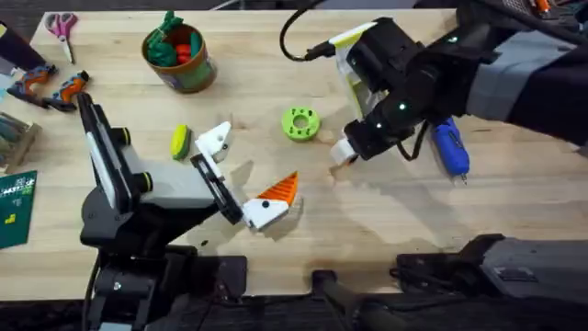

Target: Pick up the gripper from the table and insert it into the empty holder that is missing its gripper. Then pick up a screw, insert it into the mounting hole, and use the screwdriver to tighten it. Finally, clean up the table by picking up the vegetable and placing it into the bucket.

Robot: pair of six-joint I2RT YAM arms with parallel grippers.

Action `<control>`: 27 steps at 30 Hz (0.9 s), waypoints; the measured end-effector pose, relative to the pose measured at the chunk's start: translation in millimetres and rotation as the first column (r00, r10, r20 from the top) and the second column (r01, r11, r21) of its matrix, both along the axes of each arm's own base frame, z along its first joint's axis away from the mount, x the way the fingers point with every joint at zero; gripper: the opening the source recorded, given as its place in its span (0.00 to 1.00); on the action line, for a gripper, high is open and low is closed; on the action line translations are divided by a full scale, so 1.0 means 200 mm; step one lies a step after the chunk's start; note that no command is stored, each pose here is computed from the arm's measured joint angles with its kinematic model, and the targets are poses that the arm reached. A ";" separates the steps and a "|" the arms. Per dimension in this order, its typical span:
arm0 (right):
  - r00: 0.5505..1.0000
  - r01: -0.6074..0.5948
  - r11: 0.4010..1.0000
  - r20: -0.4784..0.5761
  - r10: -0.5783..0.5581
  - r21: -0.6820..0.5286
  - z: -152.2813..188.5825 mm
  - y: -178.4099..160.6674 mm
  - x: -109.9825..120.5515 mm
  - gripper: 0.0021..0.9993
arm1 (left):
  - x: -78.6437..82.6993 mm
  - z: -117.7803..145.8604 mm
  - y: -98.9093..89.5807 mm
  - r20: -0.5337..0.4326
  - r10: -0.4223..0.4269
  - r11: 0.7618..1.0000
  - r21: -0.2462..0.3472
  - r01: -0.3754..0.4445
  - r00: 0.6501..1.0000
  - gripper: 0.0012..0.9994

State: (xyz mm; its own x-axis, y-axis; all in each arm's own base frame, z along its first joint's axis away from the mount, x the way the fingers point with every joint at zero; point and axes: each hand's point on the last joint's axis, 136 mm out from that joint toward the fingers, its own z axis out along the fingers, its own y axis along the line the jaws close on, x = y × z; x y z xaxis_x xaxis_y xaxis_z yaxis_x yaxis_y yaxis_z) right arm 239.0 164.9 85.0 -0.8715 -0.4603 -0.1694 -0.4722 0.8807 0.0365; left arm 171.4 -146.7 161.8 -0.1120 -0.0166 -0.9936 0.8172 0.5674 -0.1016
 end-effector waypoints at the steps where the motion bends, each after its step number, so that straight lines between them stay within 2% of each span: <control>1: 1.000 0.000 1.000 0.002 0.000 0.000 0.00 0.00 0.00 0.40 | 0.00 0.00 0.00 0.000 0.000 1.000 0.000 0.000 1.000 0.99; 4: 1.000 0.005 1.000 0.007 -0.005 0.005 0.00 0.01 0.01 0.04 | 0.00 0.00 0.00 0.000 0.000 1.000 0.000 0.000 1.000 0.99; 5: 1.000 0.003 1.000 0.010 -0.004 0.007 0.00 0.01 0.01 0.02 | 0.00 0.00 0.00 0.000 0.000 1.000 0.000 0.000 1.000 0.99; 13: 1.000 0.004 1.000 -0.006 -0.004 0.029 0.01 0.02 0.00 0.01 | 0.00 0.00 0.00 0.000 0.000 1.000 0.000 0.000 1.000 0.99; 15: 1.000 0.009 0.998 -0.025 -0.007 0.068 0.03 0.04 0.00 0.01 | 0.00 0.00 0.00 0.000 0.000 1.000 0.000 0.000 1.000 0.99; 19: 0.999 0.038 0.973 -0.041 -0.029 0.227 0.16 0.11 0.05 0.01 | 0.00 0.00 0.00 0.000 0.000 1.000 0.000 0.000 1.000 0.99; 22: 0.998 0.054 0.923 -0.042 -0.042 0.382 0.30 0.16 0.11 0.01 | 0.00 0.00 0.00 0.000 0.000 1.000 0.000 0.000 1.000 0.99; 27: 0.995 0.081 0.774 -0.094 -0.029 0.628 0.50 0.20 0.16 0.01 | 0.00 0.00 0.00 0.000 -0.004 1.000 0.000 0.004 1.000 0.99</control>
